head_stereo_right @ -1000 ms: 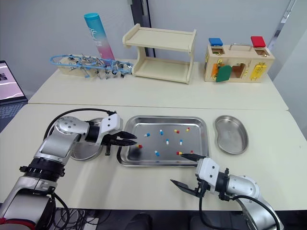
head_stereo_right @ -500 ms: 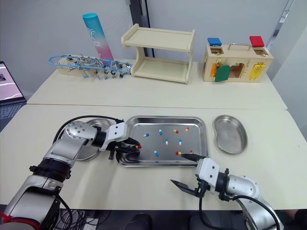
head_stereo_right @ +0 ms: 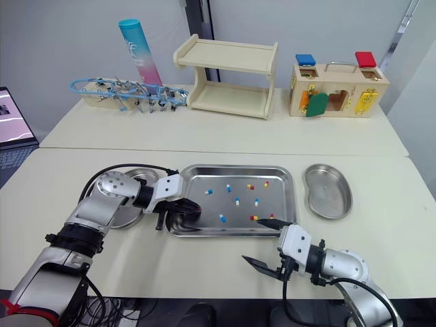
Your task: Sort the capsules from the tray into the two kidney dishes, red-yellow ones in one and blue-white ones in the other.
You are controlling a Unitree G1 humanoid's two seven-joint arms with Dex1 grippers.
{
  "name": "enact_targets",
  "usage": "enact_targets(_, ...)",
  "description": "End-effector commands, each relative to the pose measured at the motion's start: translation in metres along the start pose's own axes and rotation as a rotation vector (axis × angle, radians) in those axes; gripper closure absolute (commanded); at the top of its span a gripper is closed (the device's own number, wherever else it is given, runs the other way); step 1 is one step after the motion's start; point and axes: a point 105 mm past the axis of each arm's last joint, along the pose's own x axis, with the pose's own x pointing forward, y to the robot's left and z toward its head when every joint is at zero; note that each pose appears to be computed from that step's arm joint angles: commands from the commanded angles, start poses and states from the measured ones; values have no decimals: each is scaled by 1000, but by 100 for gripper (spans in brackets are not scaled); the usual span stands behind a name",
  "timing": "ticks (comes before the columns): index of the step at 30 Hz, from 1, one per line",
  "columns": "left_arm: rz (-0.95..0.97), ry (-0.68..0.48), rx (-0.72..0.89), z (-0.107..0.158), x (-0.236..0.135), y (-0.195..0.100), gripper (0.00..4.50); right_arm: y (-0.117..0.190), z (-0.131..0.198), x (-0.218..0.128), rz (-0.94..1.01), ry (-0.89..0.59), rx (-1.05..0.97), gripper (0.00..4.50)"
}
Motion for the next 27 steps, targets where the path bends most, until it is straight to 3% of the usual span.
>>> enact_targets(1, 4, 15, 5, -1, -1, 0, 446, 0, 12, 1, 11, -35, -33, 0)
enact_targets(8, 107, -105, -14, 36, -39, 14, 446, 0, 14, 3, 23, -44, -44, 0)
enact_targets(11, 158, -116, -70, 40, -65, 13, 446, 2, 15, 5, 43, -49, -54, 0)
enact_targets(20, 436, 31, -264, -16, -145, 2, 446, 2, 34, 16, 122, -113, -73, 0)
enact_targets(27, 550, 31, -390, -43, -155, -9, 446, 1, 44, 25, 182, -139, -80, 0)
